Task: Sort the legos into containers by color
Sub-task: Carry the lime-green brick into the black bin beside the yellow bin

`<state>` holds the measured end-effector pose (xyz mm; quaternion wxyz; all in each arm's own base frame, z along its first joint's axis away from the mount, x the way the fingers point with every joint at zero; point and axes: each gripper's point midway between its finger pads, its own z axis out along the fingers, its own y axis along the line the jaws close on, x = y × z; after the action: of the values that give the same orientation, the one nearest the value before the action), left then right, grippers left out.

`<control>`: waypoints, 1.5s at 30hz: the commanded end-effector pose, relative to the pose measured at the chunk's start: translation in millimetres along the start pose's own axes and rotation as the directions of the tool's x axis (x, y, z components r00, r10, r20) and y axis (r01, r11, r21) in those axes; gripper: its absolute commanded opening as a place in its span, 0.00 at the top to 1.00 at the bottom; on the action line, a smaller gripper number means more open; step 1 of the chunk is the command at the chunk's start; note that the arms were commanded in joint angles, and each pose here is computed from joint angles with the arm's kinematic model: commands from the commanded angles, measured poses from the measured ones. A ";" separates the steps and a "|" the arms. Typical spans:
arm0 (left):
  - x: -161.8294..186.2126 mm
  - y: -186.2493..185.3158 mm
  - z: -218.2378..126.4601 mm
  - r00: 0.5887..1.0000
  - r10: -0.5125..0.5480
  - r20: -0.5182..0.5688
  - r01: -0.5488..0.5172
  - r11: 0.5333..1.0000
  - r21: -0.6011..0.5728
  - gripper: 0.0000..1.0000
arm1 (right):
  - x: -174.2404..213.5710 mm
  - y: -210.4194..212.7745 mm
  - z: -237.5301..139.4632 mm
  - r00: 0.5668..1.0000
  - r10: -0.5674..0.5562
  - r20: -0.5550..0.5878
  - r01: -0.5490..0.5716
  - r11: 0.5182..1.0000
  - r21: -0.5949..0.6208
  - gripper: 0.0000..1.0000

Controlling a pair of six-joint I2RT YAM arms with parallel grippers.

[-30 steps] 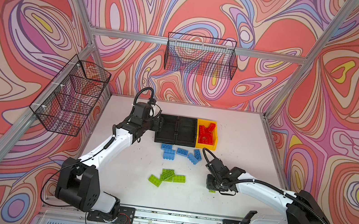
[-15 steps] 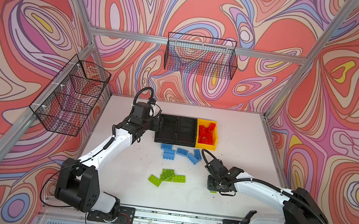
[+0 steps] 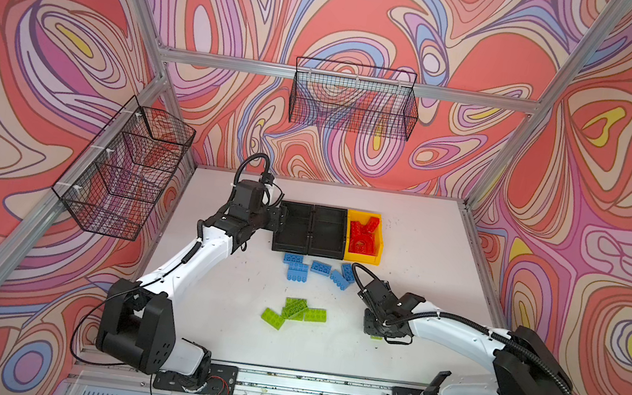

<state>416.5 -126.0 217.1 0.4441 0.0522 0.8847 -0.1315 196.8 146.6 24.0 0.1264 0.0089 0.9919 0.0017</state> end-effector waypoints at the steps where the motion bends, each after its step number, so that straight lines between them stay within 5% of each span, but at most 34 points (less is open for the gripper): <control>1: -4.5 -0.3 -5.8 1.000 -0.001 0.024 0.001 1.000 0.007 0.24 | -38.4 19.5 -24.4 0.995 0.011 0.101 -0.008 1.000 -0.025 0.74; 13: -12.3 -0.9 -15.3 0.999 0.007 0.040 -0.007 1.000 0.008 0.24 | -190.9 105.6 -63.4 0.942 -0.079 0.328 0.116 0.989 -0.094 0.75; 23: -7.6 -4.0 -12.7 1.000 0.000 0.016 0.000 0.999 0.032 0.24 | -306.7 156.5 -21.4 0.925 -0.071 0.373 0.158 0.966 -0.206 0.74; 37: -4.4 -4.6 -8.5 1.000 -0.002 0.000 0.002 0.999 0.040 0.25 | -337.0 178.1 8.2 0.915 -0.024 0.403 0.164 0.934 -0.317 0.68; 45: -5.0 -5.1 -7.2 1.000 -0.007 -0.001 0.007 0.999 0.044 0.25 | -336.2 186.4 -5.3 0.915 -0.017 0.402 0.182 0.909 -0.376 0.53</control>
<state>411.7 -128.6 225.3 0.4467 0.0587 0.8803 -0.1487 520.5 322.6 102.9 0.3121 -0.0677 0.9305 0.1794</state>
